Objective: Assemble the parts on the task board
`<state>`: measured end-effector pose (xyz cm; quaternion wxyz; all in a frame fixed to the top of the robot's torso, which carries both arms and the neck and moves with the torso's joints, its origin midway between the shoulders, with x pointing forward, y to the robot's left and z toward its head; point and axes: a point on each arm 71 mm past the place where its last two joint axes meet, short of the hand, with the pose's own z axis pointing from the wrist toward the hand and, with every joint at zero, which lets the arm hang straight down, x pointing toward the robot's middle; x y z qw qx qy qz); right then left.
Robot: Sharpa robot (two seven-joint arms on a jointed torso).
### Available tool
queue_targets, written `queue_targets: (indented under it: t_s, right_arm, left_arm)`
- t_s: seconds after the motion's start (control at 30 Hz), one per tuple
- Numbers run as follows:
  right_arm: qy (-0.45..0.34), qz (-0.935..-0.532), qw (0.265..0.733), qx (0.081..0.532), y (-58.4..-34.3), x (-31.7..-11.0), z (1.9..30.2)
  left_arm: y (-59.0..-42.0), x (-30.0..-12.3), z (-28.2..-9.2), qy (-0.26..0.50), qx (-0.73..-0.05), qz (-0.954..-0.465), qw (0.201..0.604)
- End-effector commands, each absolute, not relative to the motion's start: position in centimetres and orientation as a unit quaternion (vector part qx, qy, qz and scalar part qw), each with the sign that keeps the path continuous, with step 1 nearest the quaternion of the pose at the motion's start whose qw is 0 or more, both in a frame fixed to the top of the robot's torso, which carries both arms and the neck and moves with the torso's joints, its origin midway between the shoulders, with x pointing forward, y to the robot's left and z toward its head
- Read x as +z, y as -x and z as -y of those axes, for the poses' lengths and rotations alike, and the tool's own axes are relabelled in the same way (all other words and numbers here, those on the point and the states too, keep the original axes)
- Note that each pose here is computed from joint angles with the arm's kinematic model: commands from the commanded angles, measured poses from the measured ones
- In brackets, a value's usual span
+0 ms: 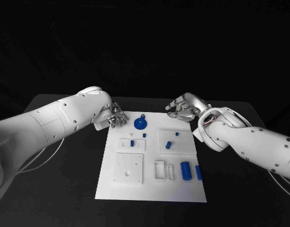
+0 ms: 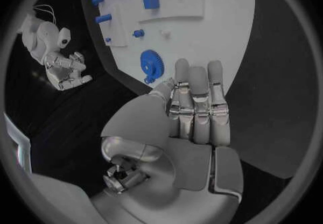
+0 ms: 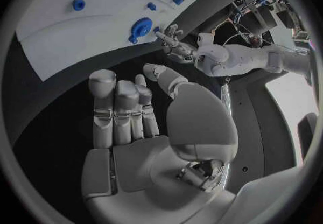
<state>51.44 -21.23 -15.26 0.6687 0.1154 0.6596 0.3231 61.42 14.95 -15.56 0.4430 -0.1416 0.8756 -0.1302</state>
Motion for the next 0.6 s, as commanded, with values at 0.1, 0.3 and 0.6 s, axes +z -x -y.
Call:
queue_targets:
  t_s: [0.1,0.3,0.6]
  right_arm:
    - [-0.114,-0.66,0.668,0.324,-51.41,-15.25,21.25]
    - [-0.115,-0.66,0.668,0.324,-51.39,-15.24,21.32]
    - [-0.115,-0.66,0.668,0.324,-51.39,-15.24,21.34]
  left_arm:
    - [-61.35,-15.54,-15.08,0.149,-0.143,-0.871,0.446]
    - [-61.24,-15.61,-15.24,0.154,-0.149,-0.873,0.439]
    - [-61.2,-15.67,-15.33,0.157,-0.152,-0.875,0.432]
